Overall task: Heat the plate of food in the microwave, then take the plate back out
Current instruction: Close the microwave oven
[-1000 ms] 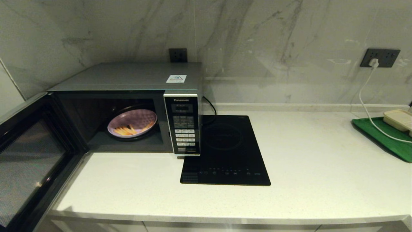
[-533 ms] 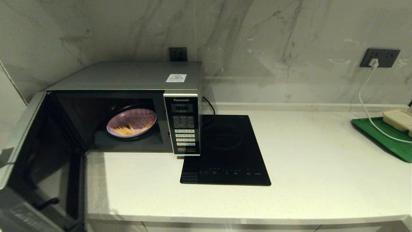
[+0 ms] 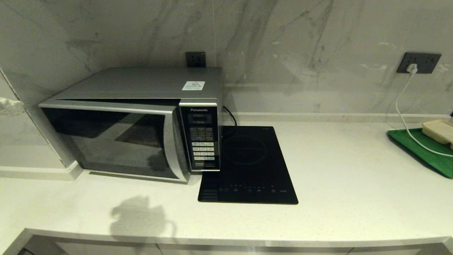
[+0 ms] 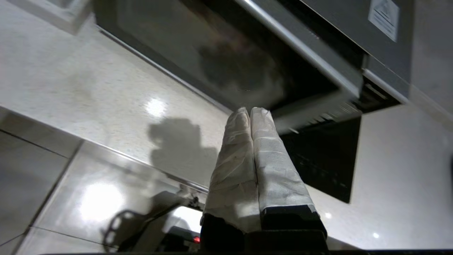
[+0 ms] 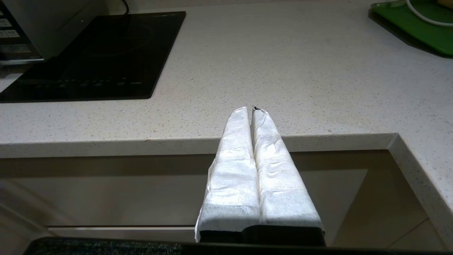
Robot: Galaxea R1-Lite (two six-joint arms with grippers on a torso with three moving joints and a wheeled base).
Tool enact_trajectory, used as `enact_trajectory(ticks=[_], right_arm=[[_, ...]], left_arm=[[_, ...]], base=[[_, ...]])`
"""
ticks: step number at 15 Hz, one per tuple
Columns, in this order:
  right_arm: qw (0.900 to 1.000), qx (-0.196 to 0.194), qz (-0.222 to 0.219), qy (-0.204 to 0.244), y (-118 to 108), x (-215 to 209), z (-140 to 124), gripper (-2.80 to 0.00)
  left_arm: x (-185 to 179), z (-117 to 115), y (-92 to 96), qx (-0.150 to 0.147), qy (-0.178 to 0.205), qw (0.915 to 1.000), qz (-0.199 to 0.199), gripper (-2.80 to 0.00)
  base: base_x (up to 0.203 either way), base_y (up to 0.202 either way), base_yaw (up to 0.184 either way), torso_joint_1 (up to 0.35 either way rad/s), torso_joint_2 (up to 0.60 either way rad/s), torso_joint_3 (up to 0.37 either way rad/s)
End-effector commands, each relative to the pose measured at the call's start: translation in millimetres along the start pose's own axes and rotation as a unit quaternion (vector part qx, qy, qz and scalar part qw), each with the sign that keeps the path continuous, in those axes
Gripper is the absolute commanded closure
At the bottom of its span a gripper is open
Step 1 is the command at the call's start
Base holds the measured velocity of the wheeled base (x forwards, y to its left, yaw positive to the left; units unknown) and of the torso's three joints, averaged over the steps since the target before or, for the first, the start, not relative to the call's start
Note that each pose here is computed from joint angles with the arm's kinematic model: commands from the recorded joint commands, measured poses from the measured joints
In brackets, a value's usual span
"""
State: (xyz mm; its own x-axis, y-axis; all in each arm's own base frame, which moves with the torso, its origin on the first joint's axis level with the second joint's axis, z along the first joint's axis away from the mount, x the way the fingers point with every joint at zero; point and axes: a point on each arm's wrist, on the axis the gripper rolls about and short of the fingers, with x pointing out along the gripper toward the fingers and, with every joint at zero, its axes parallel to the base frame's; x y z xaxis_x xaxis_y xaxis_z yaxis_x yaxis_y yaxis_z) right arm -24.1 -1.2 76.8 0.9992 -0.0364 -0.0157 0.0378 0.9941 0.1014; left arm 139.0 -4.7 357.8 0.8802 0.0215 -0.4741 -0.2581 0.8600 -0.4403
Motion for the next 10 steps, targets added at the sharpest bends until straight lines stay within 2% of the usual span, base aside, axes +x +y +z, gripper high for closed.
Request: enact_trajectory(ticks=[1,3,6,8,10], right_arm=[[1.000,0.000,0.000,0.000,0.0,0.0,0.1,0.00],[1.000,0.000,0.000,0.000,0.0,0.0,0.1,0.00],[1.000,0.000,0.000,0.000,0.0,0.0,0.1,0.00],[1.000,0.000,0.000,0.000,0.0,0.0,0.1,0.00],[1.000,0.000,0.000,0.000,0.0,0.0,0.1,0.00]], left_arm=[[-1.0,-7.2,-11.0,0.010,0.023,0.9991,-0.033,0.00],[1.1,-23.0,-18.9,0.031,0.062,0.9957,-0.062,0.00],[21.6,-53.3,-22.1,0.065,0.138,0.9865,-0.060,0.00],[46.9,-71.2,-22.3,0.081,0.186,0.9789,-0.025,0.00],[68.4,-79.6,-24.2,0.078,0.205,0.9756,0.017,0.00]], base=[[0.000,0.000,0.000,0.000,0.00,0.000],[0.000,0.000,0.000,0.000,0.00,0.000],[0.000,0.000,0.000,0.000,0.00,0.000],[0.000,0.000,0.000,0.000,0.00,0.000],[0.000,0.000,0.000,0.000,0.00,0.000]])
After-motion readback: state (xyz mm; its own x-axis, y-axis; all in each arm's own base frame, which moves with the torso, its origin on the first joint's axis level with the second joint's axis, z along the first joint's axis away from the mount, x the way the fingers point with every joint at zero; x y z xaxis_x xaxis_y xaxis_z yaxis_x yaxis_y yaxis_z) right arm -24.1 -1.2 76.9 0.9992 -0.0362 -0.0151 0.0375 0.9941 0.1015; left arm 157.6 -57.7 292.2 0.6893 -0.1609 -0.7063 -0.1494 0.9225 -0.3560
